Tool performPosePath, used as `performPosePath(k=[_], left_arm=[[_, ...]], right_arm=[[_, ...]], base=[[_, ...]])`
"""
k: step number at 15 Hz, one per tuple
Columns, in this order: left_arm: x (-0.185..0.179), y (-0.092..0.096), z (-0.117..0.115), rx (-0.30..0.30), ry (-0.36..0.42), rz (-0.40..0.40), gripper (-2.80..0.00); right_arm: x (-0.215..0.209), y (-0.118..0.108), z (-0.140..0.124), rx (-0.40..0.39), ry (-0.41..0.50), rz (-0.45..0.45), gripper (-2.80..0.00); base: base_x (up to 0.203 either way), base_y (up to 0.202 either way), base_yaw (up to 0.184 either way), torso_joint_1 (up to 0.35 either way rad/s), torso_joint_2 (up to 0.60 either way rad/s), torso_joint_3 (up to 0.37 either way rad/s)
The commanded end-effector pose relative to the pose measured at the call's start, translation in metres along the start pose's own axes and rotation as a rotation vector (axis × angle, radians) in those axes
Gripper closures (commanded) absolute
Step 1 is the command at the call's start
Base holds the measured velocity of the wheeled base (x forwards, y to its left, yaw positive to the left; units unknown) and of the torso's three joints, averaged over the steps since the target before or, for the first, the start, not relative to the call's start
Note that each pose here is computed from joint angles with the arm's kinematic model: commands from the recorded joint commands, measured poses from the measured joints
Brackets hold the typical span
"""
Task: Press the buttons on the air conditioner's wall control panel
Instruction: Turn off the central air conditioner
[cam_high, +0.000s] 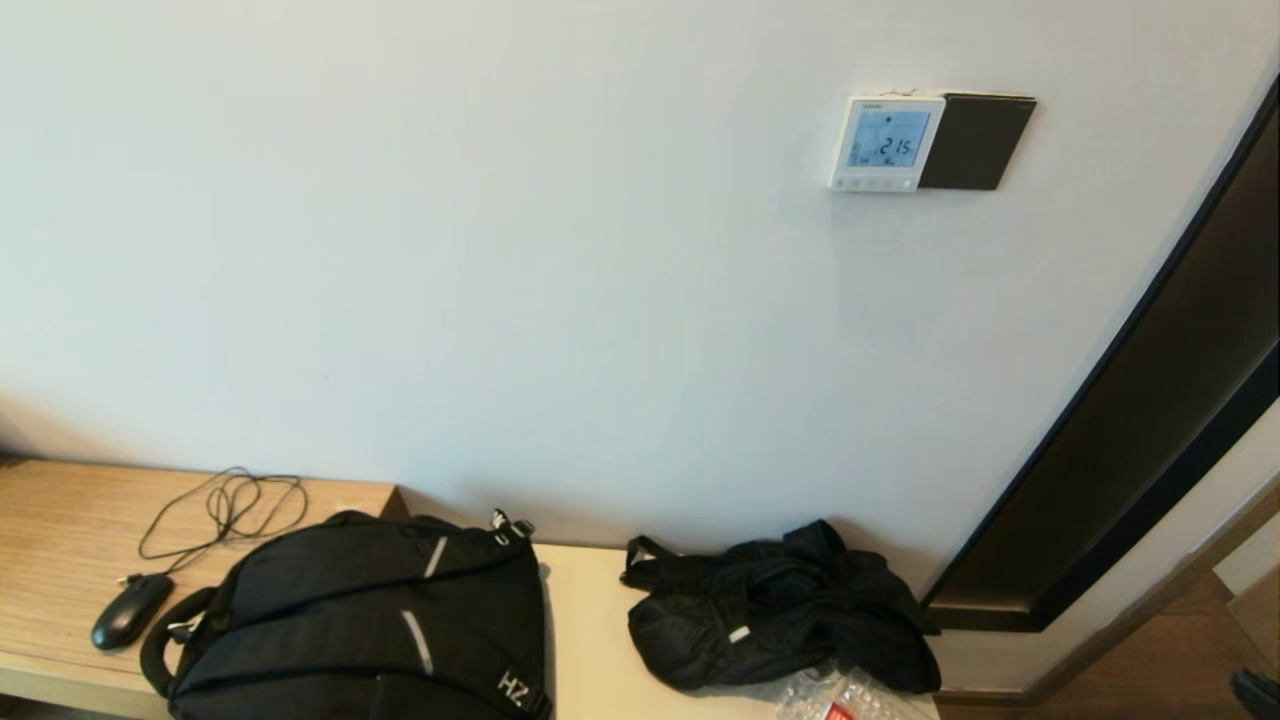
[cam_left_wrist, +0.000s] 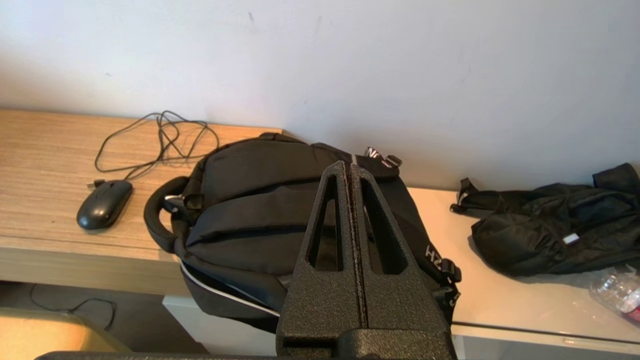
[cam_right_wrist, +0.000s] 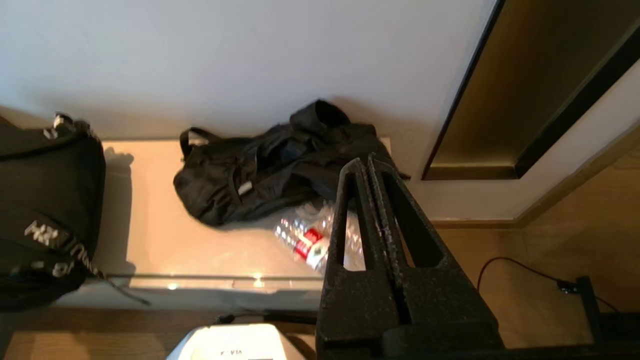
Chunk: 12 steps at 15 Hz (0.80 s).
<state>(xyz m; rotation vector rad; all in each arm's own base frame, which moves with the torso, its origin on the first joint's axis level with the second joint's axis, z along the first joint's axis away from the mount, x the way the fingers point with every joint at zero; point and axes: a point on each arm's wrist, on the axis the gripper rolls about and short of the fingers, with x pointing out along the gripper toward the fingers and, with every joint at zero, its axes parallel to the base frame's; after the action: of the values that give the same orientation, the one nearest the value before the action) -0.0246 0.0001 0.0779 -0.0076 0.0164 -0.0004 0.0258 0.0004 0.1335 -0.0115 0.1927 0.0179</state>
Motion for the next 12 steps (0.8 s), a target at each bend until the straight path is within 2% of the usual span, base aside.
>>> performPosePath(k=[1,4,10,12], left_arm=[[0.000,0.000,0.000,-0.002,0.000,0.000,0.00],[0.000,0.000,0.000,-0.001,-0.001,0.000,0.00],[0.000,0.000,0.000,-0.001,0.000,0.000,0.00],[0.000,0.000,0.000,0.000,0.000,0.000,0.00]], right_arm=[[-0.019,0.001,-0.023,-0.004,-0.069,0.010,0.00],[-0.024,0.001,-0.051,-0.022,-0.075,0.018,0.00],[-0.038,0.002,-0.060,-0.031,-0.238,0.015,0.00],[-0.038,0.002,-0.061,-0.032,-0.241,0.015,0.00]], base=[[0.000,0.000,0.000,0.000,0.00,0.000],[0.000,0.000,0.000,0.000,0.00,0.000],[0.000,0.000,0.000,0.000,0.00,0.000],[0.000,0.000,0.000,0.000,0.00,0.000]])
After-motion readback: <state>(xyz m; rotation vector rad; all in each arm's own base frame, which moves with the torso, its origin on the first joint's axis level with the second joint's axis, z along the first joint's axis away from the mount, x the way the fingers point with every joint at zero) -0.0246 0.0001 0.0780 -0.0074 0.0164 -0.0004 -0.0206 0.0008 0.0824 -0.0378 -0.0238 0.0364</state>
